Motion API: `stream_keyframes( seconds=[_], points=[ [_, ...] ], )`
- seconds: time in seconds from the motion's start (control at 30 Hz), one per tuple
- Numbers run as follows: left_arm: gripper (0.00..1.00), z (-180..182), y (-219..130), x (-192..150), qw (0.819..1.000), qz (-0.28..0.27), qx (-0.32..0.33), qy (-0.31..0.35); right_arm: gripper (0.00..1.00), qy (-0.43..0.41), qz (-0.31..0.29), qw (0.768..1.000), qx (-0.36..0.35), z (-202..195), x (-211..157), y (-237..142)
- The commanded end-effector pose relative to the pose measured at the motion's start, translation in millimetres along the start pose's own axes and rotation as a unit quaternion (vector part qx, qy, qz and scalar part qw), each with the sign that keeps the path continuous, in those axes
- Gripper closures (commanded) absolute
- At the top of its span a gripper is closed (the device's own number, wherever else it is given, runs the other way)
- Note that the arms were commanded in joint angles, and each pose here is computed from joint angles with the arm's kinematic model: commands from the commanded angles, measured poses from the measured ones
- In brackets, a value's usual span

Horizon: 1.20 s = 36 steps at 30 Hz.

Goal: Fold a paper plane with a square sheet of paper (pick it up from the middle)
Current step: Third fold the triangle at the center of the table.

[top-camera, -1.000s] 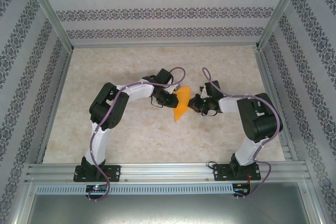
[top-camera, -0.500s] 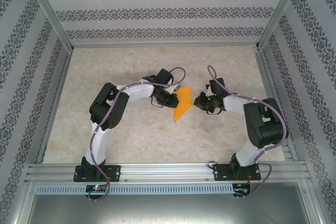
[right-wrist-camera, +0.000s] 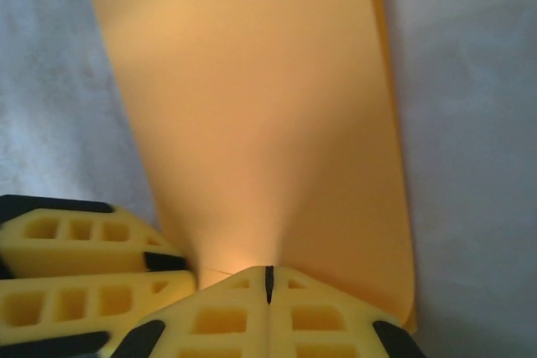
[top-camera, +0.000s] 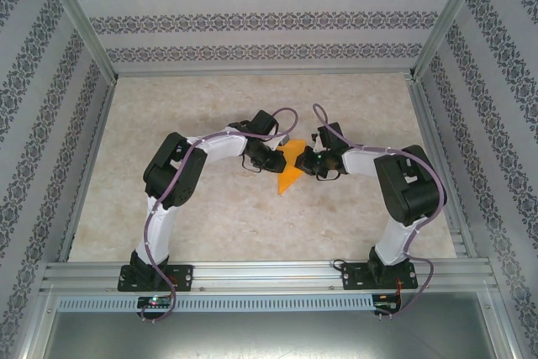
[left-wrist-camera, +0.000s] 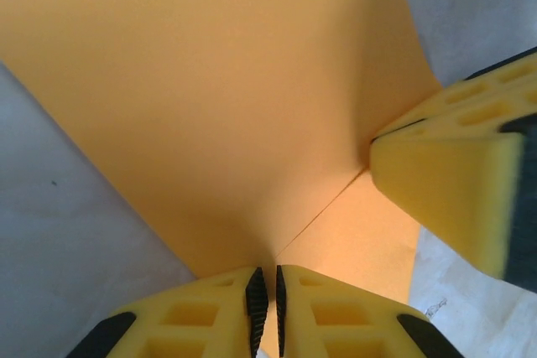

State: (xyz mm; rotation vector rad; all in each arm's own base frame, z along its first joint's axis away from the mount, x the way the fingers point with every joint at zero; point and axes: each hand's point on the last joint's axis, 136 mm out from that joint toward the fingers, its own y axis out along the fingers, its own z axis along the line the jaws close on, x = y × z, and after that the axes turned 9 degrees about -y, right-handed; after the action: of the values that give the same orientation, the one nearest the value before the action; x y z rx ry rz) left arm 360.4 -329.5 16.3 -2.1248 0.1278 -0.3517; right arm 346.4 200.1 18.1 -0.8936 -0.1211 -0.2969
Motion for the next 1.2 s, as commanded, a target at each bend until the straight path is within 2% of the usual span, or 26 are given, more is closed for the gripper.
stream_keyframes(
  seconds=[0.0,0.27,0.53,0.83,1.0,1.17],
  points=[
    [0.81,58,40,-56,0.991,0.083,0.102,-0.014,0.97,-0.003,-0.005,1.0,-0.015,-13,4,0],
    [0.81,61,41,-57,0.99,0.087,0.107,-0.012,0.97,0.004,-0.015,0.998,-0.057,-51,0,-12],
    [0.81,60,41,-57,0.991,0.088,0.105,-0.012,0.97,-0.009,-0.048,0.996,-0.073,-63,9,-30],
    [0.81,57,41,-54,0.991,0.087,0.103,-0.011,0.98,-0.048,-0.091,0.994,-0.035,-17,23,-53],
    [0.81,55,41,-52,0.991,0.086,0.101,-0.01,0.98,-0.055,-0.062,0.997,0.005,13,6,-35],
    [0.81,53,41,-52,0.991,0.086,0.098,-0.011,0.99,-0.036,-0.041,0.998,0.019,14,-9,-10]
  ],
)
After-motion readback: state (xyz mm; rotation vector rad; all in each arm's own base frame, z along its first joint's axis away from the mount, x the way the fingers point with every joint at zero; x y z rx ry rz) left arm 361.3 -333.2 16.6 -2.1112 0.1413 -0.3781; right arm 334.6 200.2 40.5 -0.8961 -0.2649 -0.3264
